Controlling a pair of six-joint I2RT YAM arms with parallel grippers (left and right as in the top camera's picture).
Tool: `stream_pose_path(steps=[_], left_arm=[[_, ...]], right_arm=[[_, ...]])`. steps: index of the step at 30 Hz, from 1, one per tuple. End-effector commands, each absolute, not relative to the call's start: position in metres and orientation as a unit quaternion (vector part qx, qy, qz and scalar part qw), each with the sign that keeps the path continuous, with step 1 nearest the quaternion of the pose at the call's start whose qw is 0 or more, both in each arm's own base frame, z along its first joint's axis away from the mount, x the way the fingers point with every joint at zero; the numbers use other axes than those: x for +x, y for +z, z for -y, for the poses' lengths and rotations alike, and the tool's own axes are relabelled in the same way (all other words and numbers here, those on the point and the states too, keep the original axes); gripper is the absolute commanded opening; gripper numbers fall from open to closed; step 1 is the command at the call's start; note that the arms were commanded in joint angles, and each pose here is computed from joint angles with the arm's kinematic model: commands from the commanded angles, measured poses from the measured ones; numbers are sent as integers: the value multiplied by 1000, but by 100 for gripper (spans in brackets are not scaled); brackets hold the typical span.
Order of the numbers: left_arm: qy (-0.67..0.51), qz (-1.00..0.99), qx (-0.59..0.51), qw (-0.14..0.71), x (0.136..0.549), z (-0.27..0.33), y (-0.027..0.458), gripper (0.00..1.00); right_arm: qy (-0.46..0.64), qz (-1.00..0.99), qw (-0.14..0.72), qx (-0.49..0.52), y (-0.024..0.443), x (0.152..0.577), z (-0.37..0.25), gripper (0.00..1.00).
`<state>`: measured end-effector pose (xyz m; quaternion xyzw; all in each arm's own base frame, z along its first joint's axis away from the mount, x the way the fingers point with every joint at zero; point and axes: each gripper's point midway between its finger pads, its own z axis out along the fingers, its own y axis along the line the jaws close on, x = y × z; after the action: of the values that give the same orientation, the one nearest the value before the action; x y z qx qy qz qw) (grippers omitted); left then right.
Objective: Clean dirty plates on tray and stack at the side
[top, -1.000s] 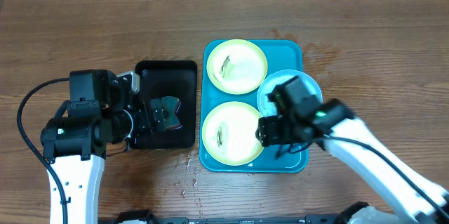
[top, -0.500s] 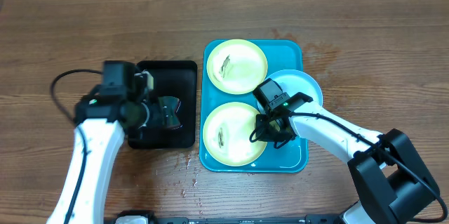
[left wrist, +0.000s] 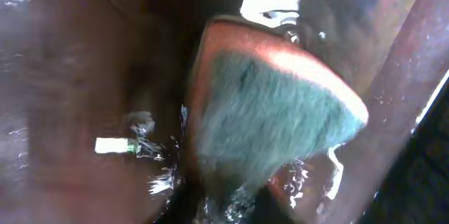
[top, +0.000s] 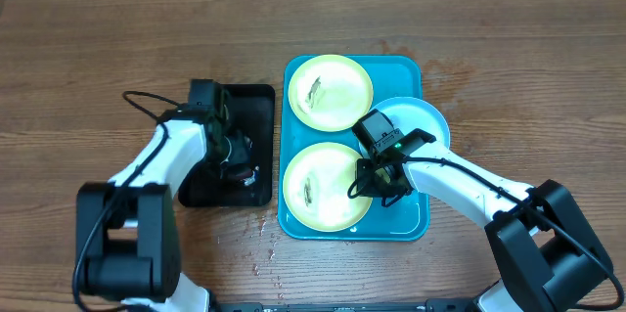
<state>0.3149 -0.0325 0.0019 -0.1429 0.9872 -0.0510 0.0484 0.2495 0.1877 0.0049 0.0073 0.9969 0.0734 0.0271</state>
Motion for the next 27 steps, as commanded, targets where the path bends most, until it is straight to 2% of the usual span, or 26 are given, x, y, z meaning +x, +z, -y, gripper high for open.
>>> stream_pose_path(steps=[1, 5, 10, 11, 15, 27], left_arm=[[-79, -986, -146, 23, 309, 44, -10, 4], [-84, -985, -147, 15, 310, 46, 6, 4], [-86, -987, -137, 21, 312, 51, 60, 4], [-98, -988, -119, 26, 310, 62, 80, 4], [-155, -984, -79, 29, 304, 103, 98, 4], [-170, -983, -60, -31, 272, 225, 37, 4]], right_arm=[[40, -998, 40, 11, 0, 254, -175, 6], [40, -998, 39, 11, 0, 253, -175, 4], [40, -998, 39, 11, 0, 253, -175, 4], [40, -998, 40, 11, 0, 254, -175, 4], [40, -998, 40, 11, 0, 254, -175, 4], [38, -999, 37, 11, 0, 252, -175, 4]])
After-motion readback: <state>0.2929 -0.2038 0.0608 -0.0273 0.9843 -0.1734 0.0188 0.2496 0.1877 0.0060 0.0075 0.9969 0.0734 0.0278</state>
